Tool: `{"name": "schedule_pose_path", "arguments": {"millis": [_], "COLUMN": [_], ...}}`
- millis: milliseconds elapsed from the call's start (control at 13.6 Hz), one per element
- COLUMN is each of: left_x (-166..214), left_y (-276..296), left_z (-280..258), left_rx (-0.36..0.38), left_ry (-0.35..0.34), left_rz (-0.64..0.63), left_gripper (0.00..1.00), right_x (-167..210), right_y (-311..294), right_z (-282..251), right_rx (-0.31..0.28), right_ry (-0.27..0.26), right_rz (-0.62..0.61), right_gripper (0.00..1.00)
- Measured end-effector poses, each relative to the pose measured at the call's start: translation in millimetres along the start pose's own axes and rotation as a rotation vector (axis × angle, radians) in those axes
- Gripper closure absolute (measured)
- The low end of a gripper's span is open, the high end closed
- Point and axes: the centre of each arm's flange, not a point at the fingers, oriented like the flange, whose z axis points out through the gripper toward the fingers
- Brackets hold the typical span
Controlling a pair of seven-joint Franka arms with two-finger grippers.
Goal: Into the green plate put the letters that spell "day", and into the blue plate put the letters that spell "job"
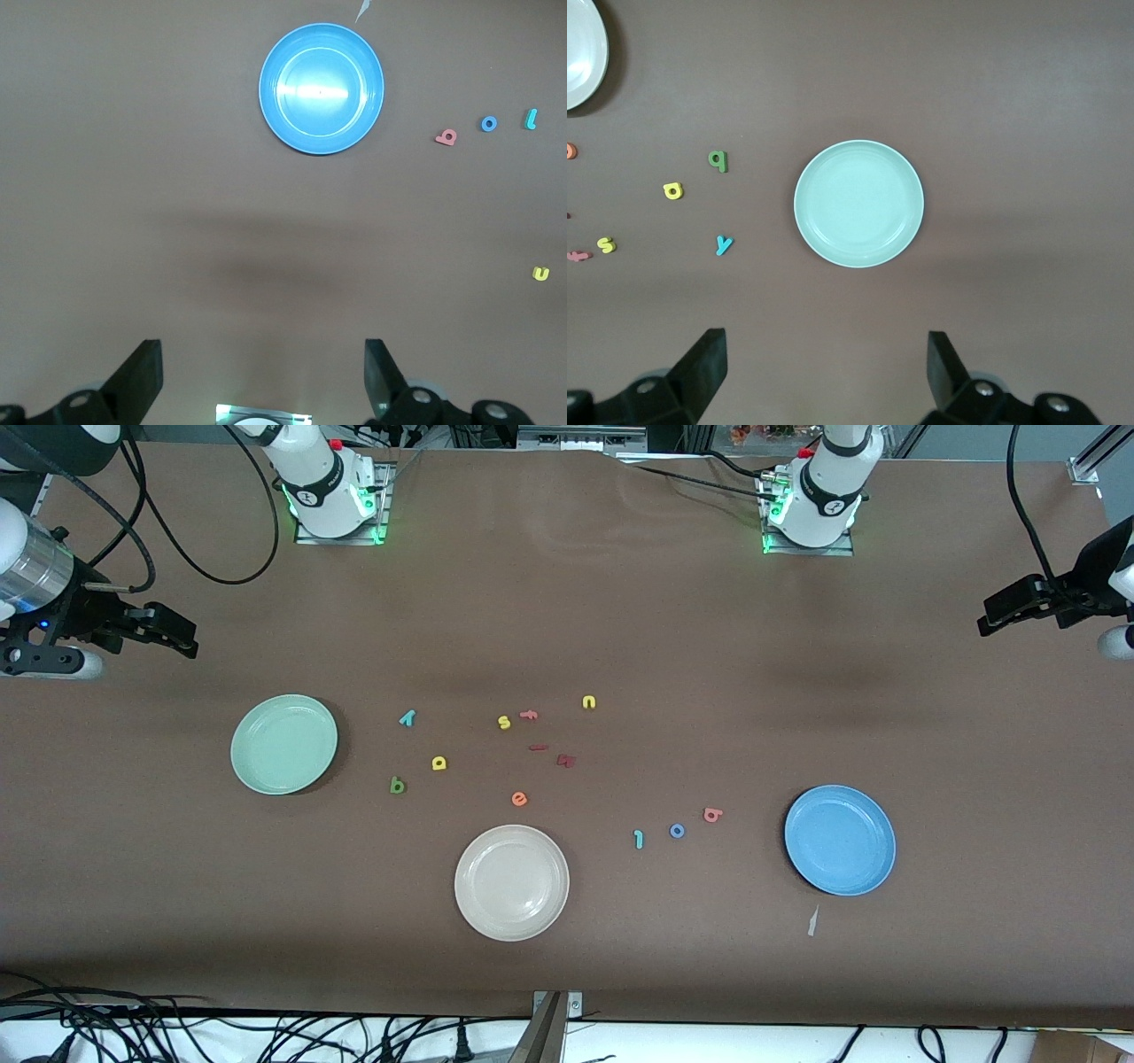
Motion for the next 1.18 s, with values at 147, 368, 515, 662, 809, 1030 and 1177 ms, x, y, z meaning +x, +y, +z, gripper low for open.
{"name": "schedule_pose_path", "arguments": {"millis": [147,368,515,662,809,1030,1177], "left_x": [0.0,0.0,-0.1,-0.1,-0.2,-0.1,0.1], "left_y": [-0.6,-0.5,-0.5,-0.2,0.3,-0.4,-3.0], "left_z": [0.0,0.0,0.1,0.1,0.1,0.1,0.1], "left_rx": [0.000,0.000,0.000,0.000,0.000,0.000,0.000], "left_ry": [0.000,-0.001,-0.001,-0.001,-0.001,-0.002,-0.002], "left_rz": [-0.001,-0.001,-0.001,0.000,0.001,-0.001,-0.005], "left_gripper": [0.00,0.00,0.00,0.00,0.00,0.00,0.00], "right_x": [-0.1,-0.8,-0.9,-0.9,-0.9,-0.9,-1.0], "right_y": [-0.2,-6.2,-7.7,-7.6,-7.6,-7.6,-7.5], "right_z": [0.2,0.0,-0.1,-0.1,-0.1,0.0,0.0], "right_rx": [0.000,-0.001,-0.001,-0.001,-0.001,-0.001,-0.001], "right_ry": [-0.001,-0.001,-0.001,-0.001,-0.001,-0.001,-0.001], "right_rz": [0.000,-0.011,-0.014,-0.013,-0.013,-0.013,-0.013], "right_gripper": [0.00,0.00,0.00,0.00,0.00,0.00,0.00]}}
